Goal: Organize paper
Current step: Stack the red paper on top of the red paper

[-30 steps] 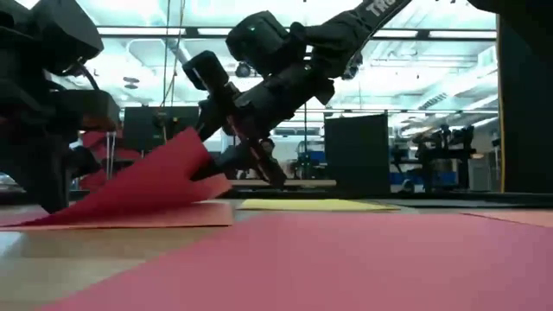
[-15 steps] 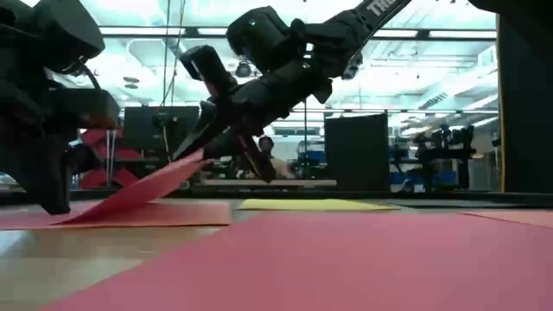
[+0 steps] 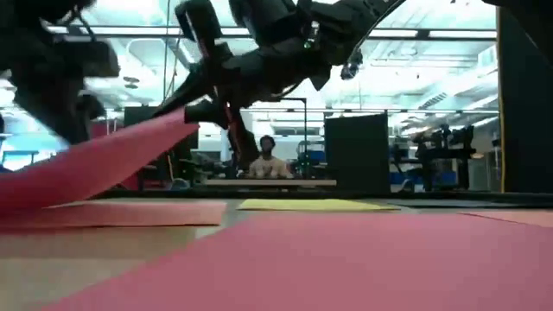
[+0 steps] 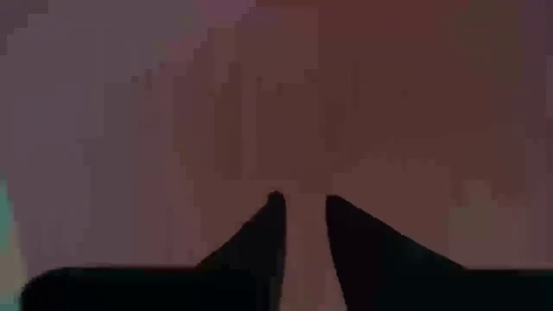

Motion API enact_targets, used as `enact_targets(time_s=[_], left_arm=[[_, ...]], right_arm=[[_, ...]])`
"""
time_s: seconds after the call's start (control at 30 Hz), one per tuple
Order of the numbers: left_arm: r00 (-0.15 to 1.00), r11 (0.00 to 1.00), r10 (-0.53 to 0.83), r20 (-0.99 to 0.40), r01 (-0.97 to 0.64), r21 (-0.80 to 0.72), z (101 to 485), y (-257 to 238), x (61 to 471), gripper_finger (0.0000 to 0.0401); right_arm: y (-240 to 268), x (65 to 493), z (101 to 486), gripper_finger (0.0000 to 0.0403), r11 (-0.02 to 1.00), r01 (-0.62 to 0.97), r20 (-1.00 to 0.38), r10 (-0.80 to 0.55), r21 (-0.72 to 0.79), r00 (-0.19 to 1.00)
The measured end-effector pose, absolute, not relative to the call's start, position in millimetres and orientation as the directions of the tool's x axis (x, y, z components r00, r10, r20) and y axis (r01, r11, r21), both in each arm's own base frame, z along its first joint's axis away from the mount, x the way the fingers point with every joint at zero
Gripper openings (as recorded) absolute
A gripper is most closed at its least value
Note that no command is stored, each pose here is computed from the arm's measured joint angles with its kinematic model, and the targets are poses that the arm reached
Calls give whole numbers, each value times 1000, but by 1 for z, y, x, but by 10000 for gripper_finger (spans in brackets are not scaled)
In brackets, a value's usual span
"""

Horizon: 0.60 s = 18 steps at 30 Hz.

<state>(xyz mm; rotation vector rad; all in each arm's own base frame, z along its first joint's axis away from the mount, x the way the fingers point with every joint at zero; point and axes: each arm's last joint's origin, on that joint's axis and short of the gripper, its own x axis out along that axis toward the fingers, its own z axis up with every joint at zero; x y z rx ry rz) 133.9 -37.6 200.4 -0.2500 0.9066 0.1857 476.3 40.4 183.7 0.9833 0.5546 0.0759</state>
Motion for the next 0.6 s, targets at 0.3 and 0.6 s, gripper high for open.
enact_targets(time_s=[0.3,0.6], left_arm=[[731,944,33,-682,-246,-218,217,-36,130,72],[736,946,55,-675,-255,-202,217,-36,131,72]], right_arm=[[63,458,225,0,632,217,-421,191,744,887],[98,410,240,0,601,278,-408,87,749,909]])
